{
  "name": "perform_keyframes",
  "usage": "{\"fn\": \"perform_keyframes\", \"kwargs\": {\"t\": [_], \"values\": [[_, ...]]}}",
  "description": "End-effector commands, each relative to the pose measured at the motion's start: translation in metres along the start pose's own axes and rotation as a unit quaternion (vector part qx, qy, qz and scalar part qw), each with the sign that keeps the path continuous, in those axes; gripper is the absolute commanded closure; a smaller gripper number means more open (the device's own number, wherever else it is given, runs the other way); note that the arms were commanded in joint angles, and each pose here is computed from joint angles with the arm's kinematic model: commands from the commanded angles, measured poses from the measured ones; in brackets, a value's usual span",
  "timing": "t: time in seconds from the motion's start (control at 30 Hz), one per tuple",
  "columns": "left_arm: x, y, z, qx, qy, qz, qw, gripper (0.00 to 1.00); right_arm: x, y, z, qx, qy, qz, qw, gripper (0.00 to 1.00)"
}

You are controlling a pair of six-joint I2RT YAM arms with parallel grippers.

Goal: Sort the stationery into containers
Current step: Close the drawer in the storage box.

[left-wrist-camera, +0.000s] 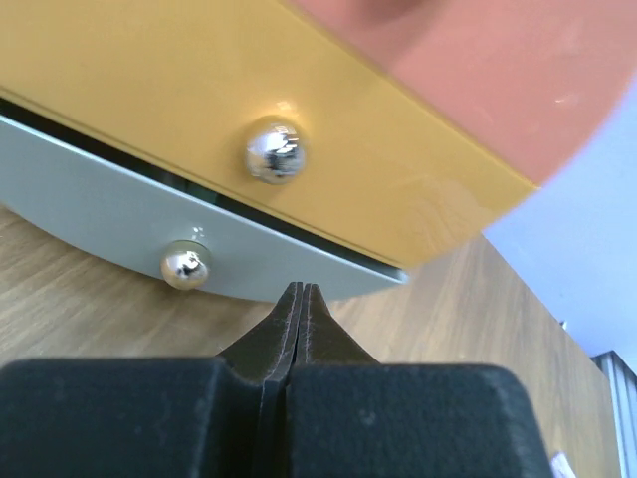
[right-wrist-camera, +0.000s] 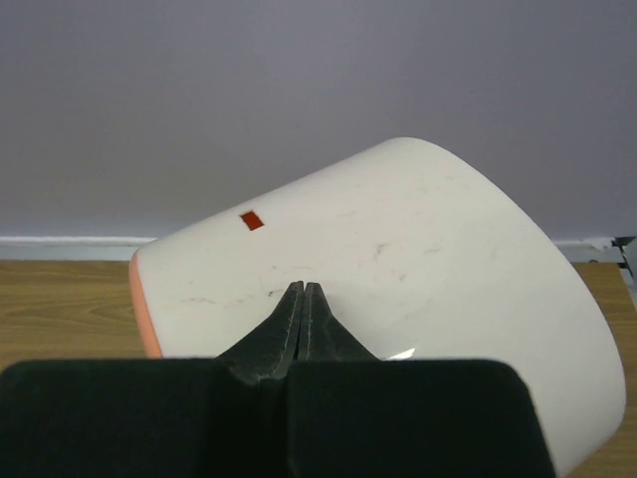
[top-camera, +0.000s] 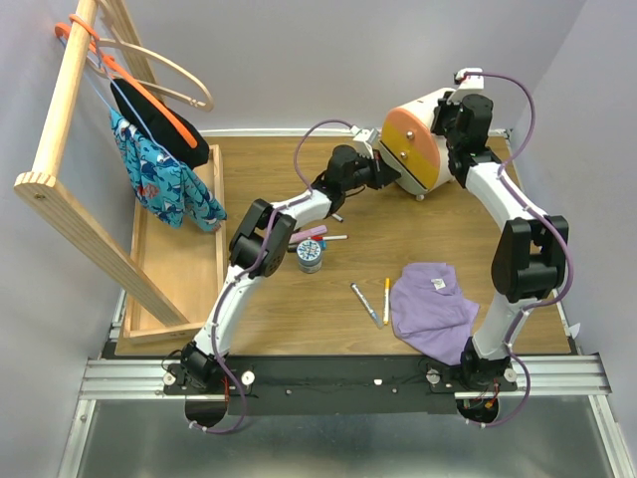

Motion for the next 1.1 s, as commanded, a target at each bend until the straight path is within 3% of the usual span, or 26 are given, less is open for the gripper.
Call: {"fn": "perform_keyframes", "kwargs": {"t": [0.0,0.27,0.5,1.07], "values": [[-0.037,-0.041,-0.022,0.052,-0.039,0.031,0.997,1.00,-0.024,-0.033,-0.003,0.116,-0.023,0.021,0.993,0.99],[-0.024,-0.004,-0.013,-0.005,-0.023,-0.008,1.000,1.00,-0.021,-0.103,0.021,0.217,-0.032,0.071,0.973,0.99],[-0.033,0.012,0.002,-0.037,-0.024,0.021,0.999,1.00,-0.007,-0.133,0.045,0.242,-0.033,0.080,0.966,0.99],[-0.009,0.033,0.006,-0.069,0.010,0.006,0.998,1.00,0.040,-0.146,0.078,0.199,0.005,0.114,0.973,0.99]]}}
Point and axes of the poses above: each gripper's point midway between its finger pads, its own z axis out along the fingers, its own y axis along the line the jaws close on, x = y × z, the point moved 9 cm from there along -z, back along the fingers, and after that the axes turned 5 degrees about -z, right-handed, at the moved point
